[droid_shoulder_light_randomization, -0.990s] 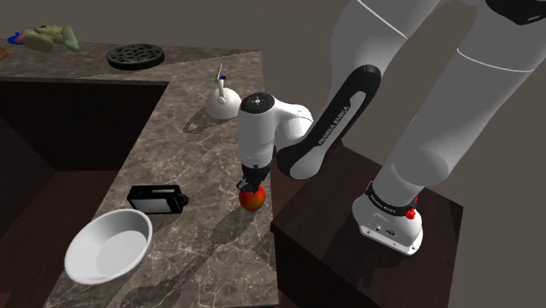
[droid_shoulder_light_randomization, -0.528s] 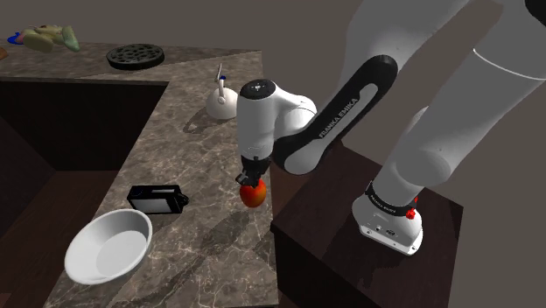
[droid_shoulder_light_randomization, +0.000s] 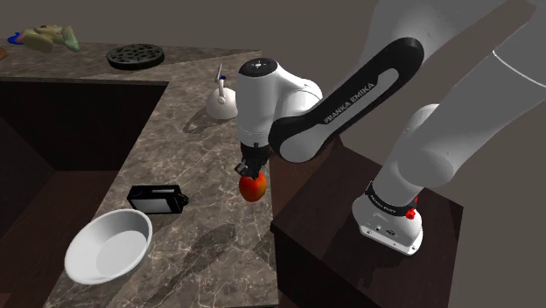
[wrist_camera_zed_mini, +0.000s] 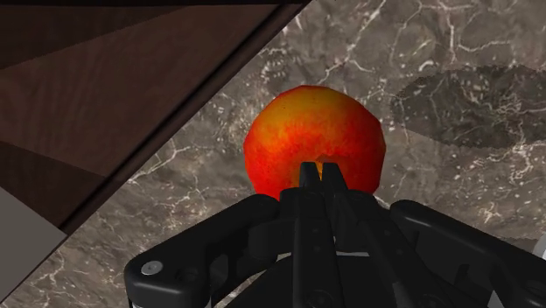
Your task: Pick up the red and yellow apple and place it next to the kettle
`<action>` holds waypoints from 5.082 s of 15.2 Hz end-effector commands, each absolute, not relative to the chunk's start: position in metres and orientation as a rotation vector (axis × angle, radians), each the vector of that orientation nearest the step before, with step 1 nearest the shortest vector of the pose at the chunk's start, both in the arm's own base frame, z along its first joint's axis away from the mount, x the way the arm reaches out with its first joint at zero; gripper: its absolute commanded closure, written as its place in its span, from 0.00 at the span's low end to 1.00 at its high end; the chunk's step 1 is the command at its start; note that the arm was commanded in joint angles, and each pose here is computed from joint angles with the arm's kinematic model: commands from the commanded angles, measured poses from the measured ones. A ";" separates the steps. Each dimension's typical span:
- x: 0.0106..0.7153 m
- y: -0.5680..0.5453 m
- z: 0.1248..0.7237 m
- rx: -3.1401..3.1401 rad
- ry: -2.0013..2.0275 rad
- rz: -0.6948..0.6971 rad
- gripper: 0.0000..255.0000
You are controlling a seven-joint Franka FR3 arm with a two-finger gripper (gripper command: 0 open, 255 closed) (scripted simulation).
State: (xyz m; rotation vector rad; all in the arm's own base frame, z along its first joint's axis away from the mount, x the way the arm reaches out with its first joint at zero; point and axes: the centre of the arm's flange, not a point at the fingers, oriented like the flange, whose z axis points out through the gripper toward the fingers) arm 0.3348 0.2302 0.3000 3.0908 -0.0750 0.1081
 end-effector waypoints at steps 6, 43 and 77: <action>0.335 0.230 0.337 3.091 -0.075 0.107 1.00; 0.444 0.155 0.477 3.091 -0.075 0.107 1.00; 0.724 -0.037 0.435 3.091 -0.075 0.107 1.00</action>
